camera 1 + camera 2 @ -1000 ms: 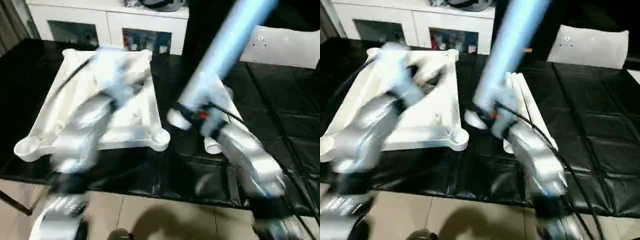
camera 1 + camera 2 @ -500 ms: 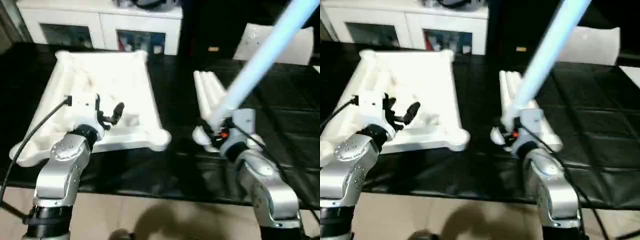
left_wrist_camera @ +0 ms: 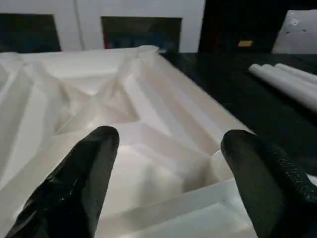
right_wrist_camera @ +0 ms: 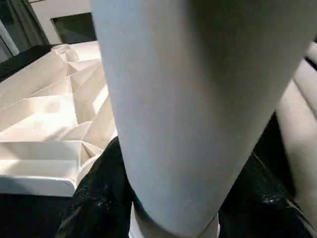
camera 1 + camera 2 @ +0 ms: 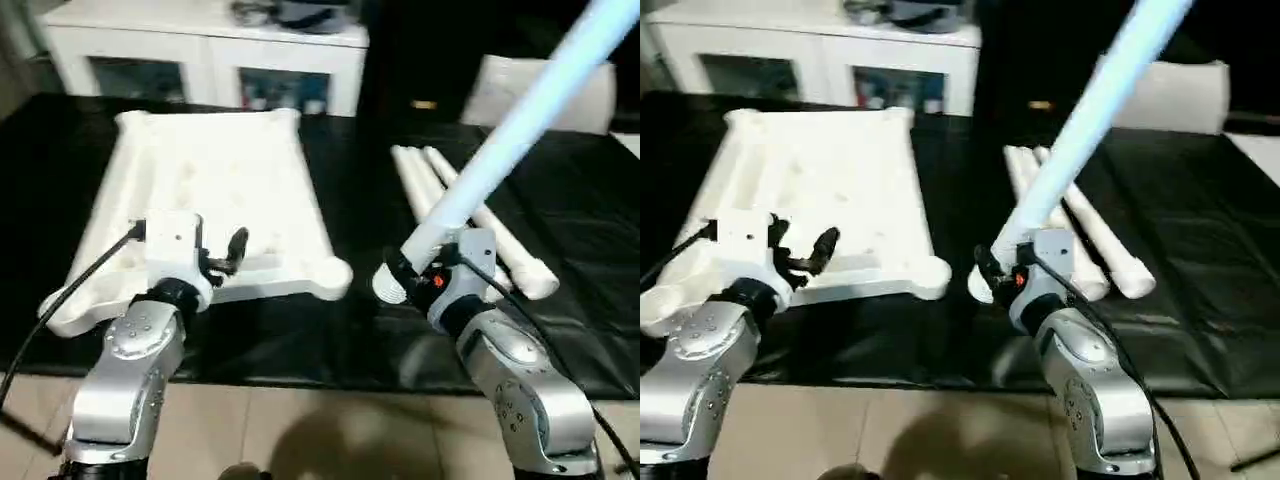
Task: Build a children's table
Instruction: Pick table leg
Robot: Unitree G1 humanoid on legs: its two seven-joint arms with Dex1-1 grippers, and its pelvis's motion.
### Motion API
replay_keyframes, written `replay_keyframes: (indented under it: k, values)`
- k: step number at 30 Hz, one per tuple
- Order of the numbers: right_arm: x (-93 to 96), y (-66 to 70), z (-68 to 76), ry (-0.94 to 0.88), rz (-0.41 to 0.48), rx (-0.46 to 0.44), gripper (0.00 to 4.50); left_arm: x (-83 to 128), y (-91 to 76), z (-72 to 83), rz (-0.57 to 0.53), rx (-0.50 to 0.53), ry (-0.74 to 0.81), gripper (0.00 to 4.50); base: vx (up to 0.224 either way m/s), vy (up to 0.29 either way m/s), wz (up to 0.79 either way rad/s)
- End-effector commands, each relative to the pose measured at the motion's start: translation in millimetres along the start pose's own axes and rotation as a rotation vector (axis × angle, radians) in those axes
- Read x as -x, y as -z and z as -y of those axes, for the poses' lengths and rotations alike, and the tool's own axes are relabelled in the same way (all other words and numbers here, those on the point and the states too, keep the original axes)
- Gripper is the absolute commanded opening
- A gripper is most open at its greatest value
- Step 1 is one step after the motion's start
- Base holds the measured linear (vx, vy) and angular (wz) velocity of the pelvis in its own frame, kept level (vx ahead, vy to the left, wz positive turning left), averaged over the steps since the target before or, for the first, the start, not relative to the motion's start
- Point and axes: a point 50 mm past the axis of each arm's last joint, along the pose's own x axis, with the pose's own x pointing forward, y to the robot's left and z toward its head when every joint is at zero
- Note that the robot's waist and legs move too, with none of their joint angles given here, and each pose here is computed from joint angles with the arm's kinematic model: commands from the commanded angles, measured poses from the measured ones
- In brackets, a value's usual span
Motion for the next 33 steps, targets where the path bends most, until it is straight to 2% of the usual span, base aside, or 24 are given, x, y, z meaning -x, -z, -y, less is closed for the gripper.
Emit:
replay_keyframes:
  k: [1,5,9,12,16,19,28,30,33]
  values:
    - [2.4,-9.8,-1.8,-0.006,0.041,0.019,1.9,1.3,-5.3,-1.7,0.016,-0.005,-0.01,3.8,0.0,0.0,0.0]
    - [4.7,-10.0,1.8,0.024,0.05,0.07,1.9,2.6,-4.8,-2.8,0.017,-0.017,-0.007,3.8,0.0,0.0,0.0]
    - [6.9,-7.0,1.7,0.008,0.029,0.012,1.9,2.5,-3.6,-1.9,0.006,-0.002,-0.003,3.8,0.0,0.0,0.0]
    - [6.0,-9.0,1.3,0.0,0.036,0.026,1.9,1.6,-4.6,-1.4,0.015,-0.003,-0.002,3.8,0.083,0.071,-0.51]
    - [3.2,-10.0,0.7,-0.005,0.039,0.071,1.9,2.7,-5.1,-2.9,0.003,-0.019,-0.029,3.8,0.054,0.221,-0.38]
    - [2.5,-8.8,-1.5,-0.025,0.025,0.091,1.9,4.5,-3.6,0.2,-0.012,0.01,-0.014,3.8,0.025,0.245,0.08]
    - [4.2,-8.7,0.1,-0.037,0.023,0.08,1.9,6.9,-1.1,6.7,0.003,0.05,-0.005,3.8,-0.063,0.099,0.01]
    - [3.0,-10.1,0.8,-0.044,0.019,0.064,1.9,5.1,-3.4,6.6,0.011,-0.004,-0.04,3.8,-0.075,0.034,0.02]
    - [2.0,-10.9,0.7,-0.05,0.016,0.078,1.9,3.9,-4.8,8.8,0.019,0.005,-0.034,3.8,-0.103,0.011,0.42]
